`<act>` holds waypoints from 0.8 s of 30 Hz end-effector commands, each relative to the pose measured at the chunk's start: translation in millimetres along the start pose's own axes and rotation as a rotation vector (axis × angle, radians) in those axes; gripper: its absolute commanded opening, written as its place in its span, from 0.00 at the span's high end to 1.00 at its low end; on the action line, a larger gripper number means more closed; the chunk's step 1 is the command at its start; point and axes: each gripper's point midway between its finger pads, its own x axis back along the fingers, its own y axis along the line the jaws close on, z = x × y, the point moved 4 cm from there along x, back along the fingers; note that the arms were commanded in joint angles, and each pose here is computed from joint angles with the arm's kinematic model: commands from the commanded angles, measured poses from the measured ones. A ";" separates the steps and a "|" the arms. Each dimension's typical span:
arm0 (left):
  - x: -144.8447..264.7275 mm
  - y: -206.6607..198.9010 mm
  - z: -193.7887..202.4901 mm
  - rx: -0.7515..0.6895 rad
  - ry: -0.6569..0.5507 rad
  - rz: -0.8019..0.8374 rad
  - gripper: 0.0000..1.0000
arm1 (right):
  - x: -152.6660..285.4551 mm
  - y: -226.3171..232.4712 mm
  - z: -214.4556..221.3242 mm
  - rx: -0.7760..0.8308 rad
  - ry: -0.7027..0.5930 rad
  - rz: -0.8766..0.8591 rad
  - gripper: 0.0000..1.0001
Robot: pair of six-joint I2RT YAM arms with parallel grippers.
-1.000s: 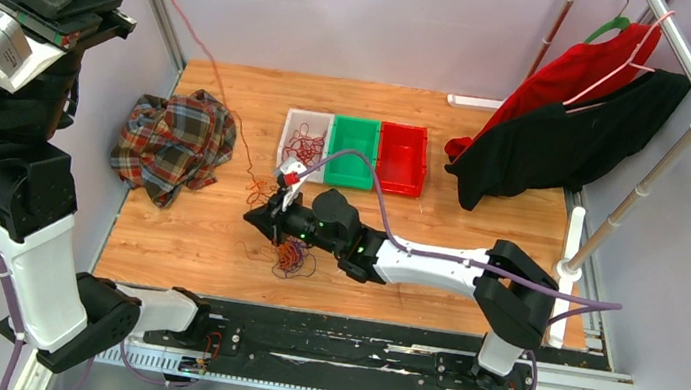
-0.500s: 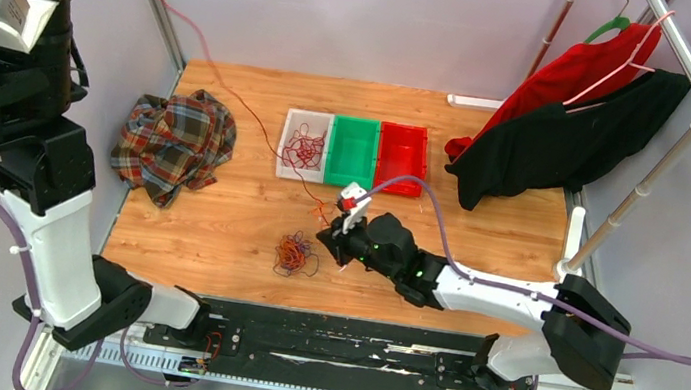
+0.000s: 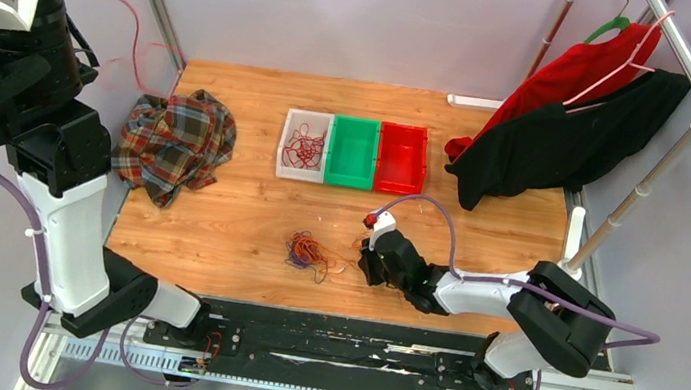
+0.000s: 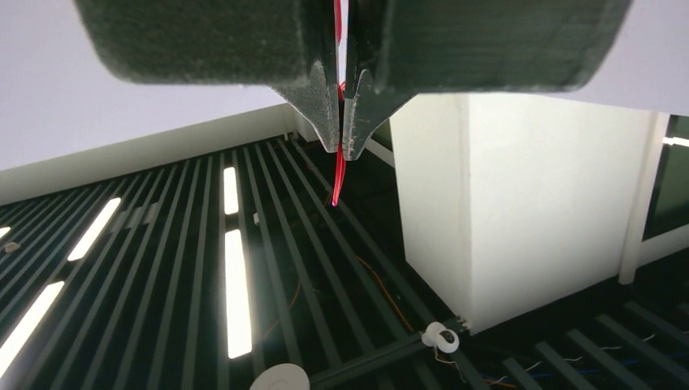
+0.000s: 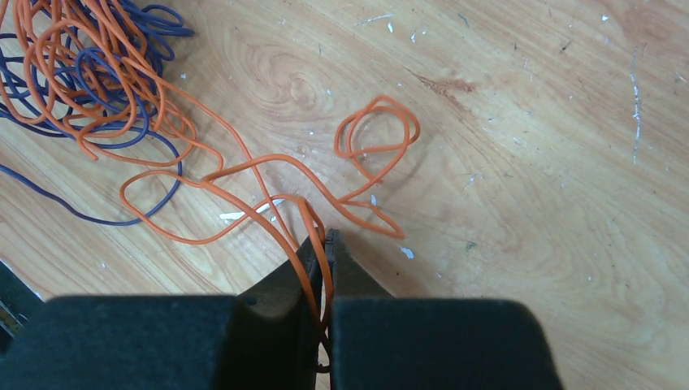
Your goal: Untangle the cables
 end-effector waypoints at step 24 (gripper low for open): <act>88.8 -133.3 126.2 0.051 0.305 0.451 1.00 | 62.6 13.8 -134.2 0.042 -0.330 -0.059 0.37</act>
